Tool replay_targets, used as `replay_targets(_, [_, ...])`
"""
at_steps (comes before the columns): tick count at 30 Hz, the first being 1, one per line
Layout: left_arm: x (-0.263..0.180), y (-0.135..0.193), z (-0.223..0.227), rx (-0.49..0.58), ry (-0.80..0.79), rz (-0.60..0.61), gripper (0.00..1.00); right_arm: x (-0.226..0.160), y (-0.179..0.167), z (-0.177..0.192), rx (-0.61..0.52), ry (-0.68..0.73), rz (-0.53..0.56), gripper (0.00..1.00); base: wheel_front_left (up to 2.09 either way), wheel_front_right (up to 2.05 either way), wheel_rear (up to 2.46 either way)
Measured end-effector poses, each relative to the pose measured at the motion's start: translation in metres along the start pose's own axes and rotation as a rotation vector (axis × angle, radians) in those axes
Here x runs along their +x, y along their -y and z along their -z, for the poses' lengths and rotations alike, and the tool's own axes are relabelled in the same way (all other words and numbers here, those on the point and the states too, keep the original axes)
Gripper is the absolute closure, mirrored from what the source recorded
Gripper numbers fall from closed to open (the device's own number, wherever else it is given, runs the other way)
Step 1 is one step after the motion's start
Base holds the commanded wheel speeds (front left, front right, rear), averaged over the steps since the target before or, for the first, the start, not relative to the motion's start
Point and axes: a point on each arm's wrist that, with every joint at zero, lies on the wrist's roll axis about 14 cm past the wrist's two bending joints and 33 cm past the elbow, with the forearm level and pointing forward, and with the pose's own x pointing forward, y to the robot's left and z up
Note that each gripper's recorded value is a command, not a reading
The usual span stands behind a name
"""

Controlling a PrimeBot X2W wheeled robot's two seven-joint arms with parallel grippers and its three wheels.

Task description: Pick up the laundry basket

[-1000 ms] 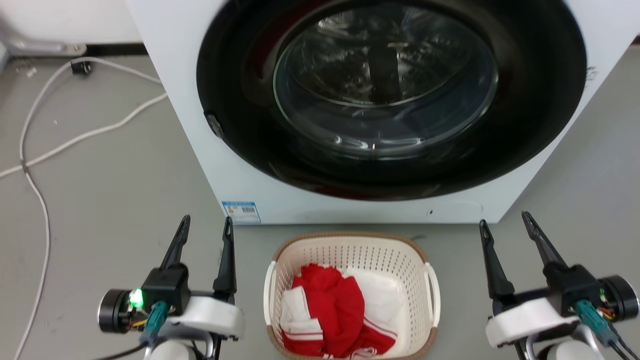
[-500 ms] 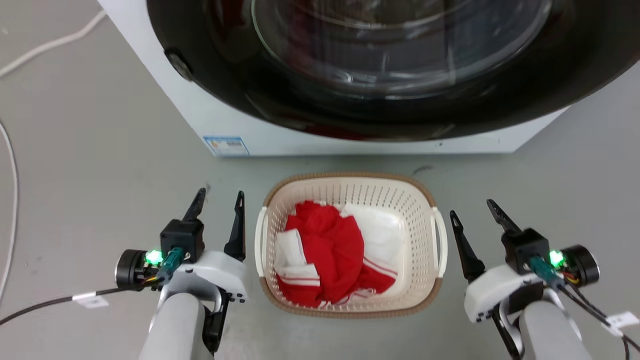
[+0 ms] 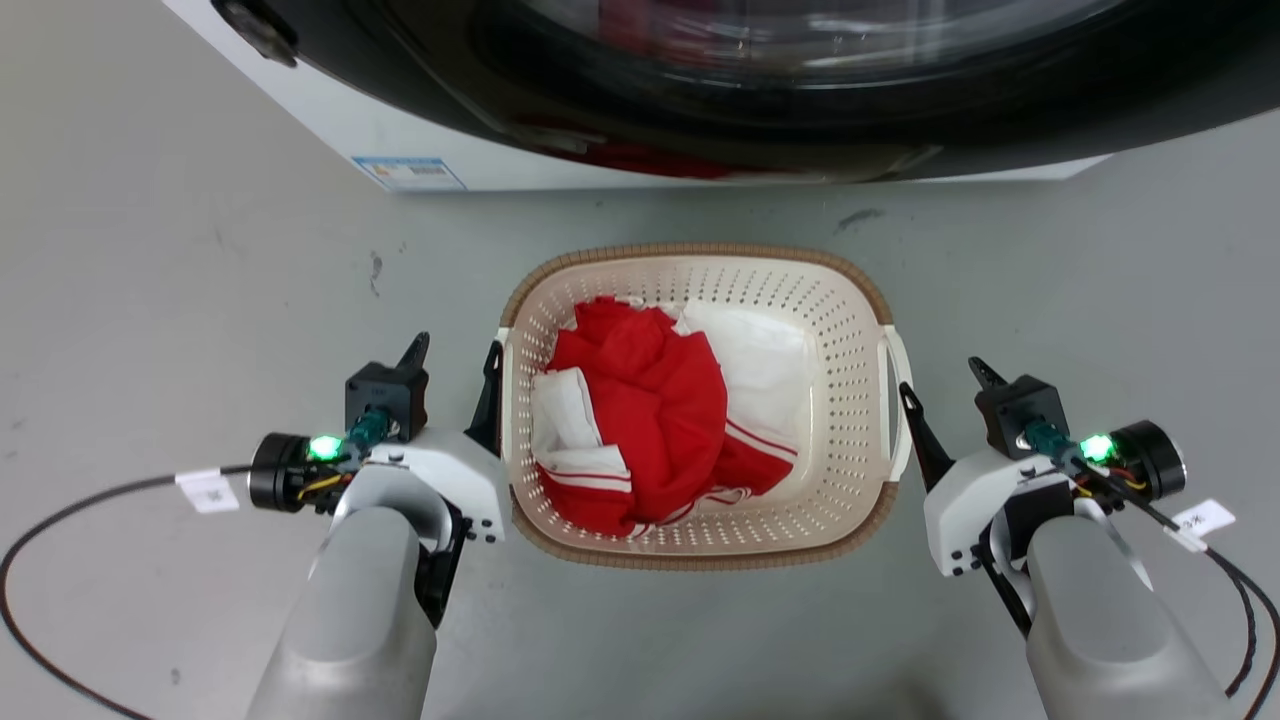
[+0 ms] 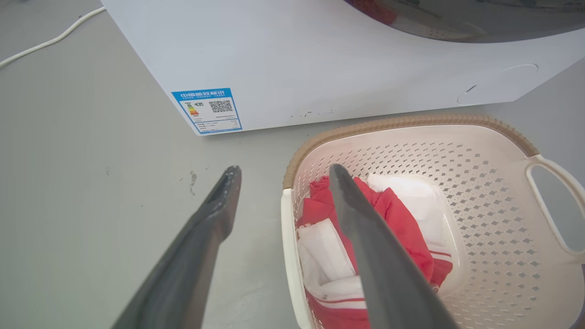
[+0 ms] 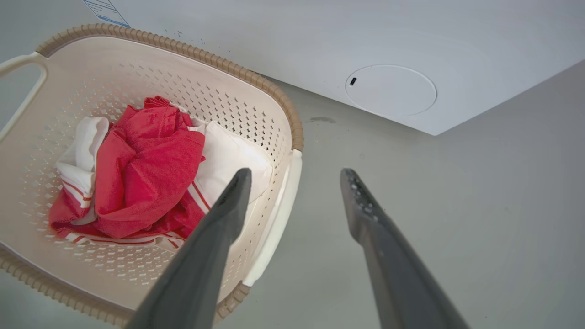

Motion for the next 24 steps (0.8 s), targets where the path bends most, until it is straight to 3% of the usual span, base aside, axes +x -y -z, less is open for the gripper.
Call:
replay_targets(7, [0.012, -0.003, 0.054, 0.001, -0.179, 0.014, 0.00, 0.018, -0.004, 0.029, 0.016, -0.099, -0.027, 0.00, 0.00, 0.00, 0.00])
replay_targets(24, [0.038, 0.001, 0.107, -0.005, -0.342, 0.058, 0.00, 0.043, -0.016, 0.088, 0.048, -0.299, -0.082, 0.00, 0.00, 0.00, 0.00])
